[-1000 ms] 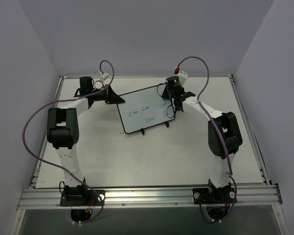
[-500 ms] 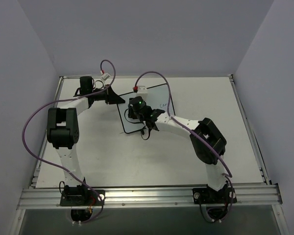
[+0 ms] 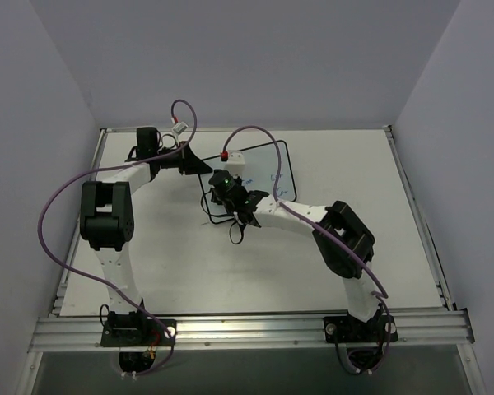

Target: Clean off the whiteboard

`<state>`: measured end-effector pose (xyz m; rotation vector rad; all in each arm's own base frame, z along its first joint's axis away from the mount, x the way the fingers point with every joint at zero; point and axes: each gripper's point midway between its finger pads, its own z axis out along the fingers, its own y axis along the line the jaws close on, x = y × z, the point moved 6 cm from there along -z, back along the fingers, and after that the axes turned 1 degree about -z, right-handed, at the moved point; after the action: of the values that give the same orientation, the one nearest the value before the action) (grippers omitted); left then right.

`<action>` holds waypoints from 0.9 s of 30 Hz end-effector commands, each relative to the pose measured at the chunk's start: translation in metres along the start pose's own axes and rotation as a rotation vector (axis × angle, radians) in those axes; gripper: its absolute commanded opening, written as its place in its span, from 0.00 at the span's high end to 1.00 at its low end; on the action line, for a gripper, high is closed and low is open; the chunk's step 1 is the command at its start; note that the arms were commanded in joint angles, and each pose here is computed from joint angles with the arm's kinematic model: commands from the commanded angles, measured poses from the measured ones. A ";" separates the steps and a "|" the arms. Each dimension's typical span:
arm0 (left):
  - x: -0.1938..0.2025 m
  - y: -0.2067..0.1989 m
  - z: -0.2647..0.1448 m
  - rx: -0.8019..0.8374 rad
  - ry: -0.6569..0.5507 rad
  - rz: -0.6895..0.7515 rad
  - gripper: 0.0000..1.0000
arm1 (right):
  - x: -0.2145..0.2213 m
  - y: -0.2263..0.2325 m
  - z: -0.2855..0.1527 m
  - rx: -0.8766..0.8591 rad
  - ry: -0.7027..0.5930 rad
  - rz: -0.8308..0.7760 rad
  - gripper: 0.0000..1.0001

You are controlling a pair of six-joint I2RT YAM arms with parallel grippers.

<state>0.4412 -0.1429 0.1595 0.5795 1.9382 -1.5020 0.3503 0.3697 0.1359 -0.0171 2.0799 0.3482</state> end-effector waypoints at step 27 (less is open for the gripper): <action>-0.006 -0.010 0.010 0.008 0.014 0.168 0.98 | -0.011 -0.054 -0.003 0.074 -0.041 0.003 1.00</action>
<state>0.4389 -0.1451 0.1573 0.5566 1.9690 -1.5102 0.3878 0.2738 0.1414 0.1331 2.0409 0.1982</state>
